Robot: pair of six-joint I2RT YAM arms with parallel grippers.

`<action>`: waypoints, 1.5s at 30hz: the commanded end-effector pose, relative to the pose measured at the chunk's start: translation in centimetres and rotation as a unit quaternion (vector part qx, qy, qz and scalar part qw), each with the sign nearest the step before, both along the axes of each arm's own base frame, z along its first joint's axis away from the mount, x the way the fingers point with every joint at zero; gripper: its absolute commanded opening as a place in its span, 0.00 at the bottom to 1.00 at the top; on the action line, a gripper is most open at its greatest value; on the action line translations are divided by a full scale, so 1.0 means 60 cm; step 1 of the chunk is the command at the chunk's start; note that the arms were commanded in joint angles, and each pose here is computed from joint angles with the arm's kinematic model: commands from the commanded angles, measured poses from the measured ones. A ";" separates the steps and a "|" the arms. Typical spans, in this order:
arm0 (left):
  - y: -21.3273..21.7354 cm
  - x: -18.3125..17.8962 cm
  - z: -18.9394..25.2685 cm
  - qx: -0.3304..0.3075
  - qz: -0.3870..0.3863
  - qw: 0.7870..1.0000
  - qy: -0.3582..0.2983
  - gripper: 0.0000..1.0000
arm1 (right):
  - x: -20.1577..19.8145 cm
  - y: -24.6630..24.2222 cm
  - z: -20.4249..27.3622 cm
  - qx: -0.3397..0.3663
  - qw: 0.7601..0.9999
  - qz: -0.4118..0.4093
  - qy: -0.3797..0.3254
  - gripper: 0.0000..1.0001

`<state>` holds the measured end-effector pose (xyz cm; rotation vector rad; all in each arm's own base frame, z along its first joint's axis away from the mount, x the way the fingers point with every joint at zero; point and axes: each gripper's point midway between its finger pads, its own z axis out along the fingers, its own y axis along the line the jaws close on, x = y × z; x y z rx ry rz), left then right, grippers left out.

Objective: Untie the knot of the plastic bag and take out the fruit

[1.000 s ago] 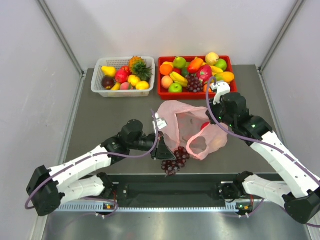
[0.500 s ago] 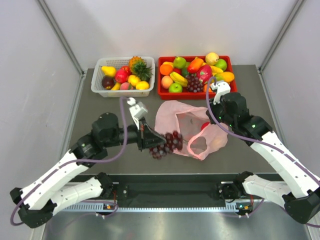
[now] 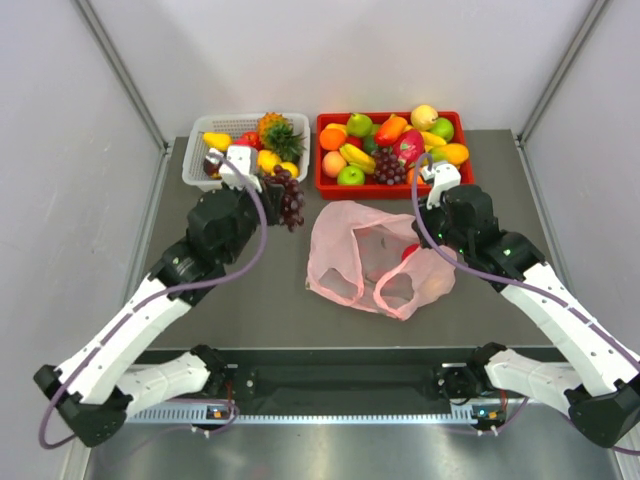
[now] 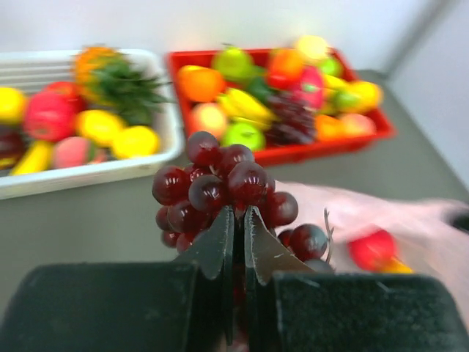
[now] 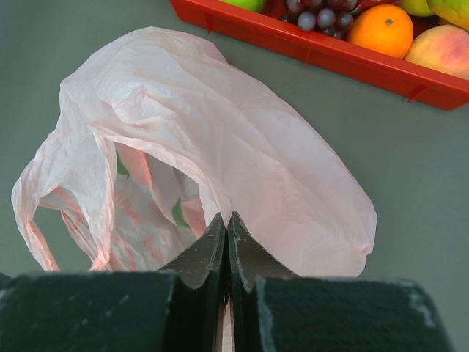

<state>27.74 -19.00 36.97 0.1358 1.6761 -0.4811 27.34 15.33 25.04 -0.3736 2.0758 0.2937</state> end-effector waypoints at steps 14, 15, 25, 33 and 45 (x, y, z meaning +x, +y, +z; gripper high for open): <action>0.209 0.344 -0.017 -0.051 0.196 0.979 -0.023 0.00 | 0.016 0.006 0.024 0.013 1.000 0.002 -0.024 0.00; 0.215 0.359 -0.025 -0.059 0.197 0.978 -0.023 0.00 | 0.016 0.007 0.024 0.013 1.000 0.003 -0.024 0.00; 0.307 0.503 -0.137 -0.074 0.252 0.965 0.010 0.00 | 0.026 0.009 0.006 0.000 1.000 0.002 -0.011 0.00; 0.368 0.552 -0.225 -0.098 0.290 0.950 0.057 0.52 | 0.029 0.008 -0.001 -0.007 1.000 -0.001 -0.006 0.00; 0.314 0.465 -0.128 -0.153 0.233 0.960 0.022 0.99 | 0.026 0.004 0.010 -0.001 1.000 -0.005 -0.014 0.00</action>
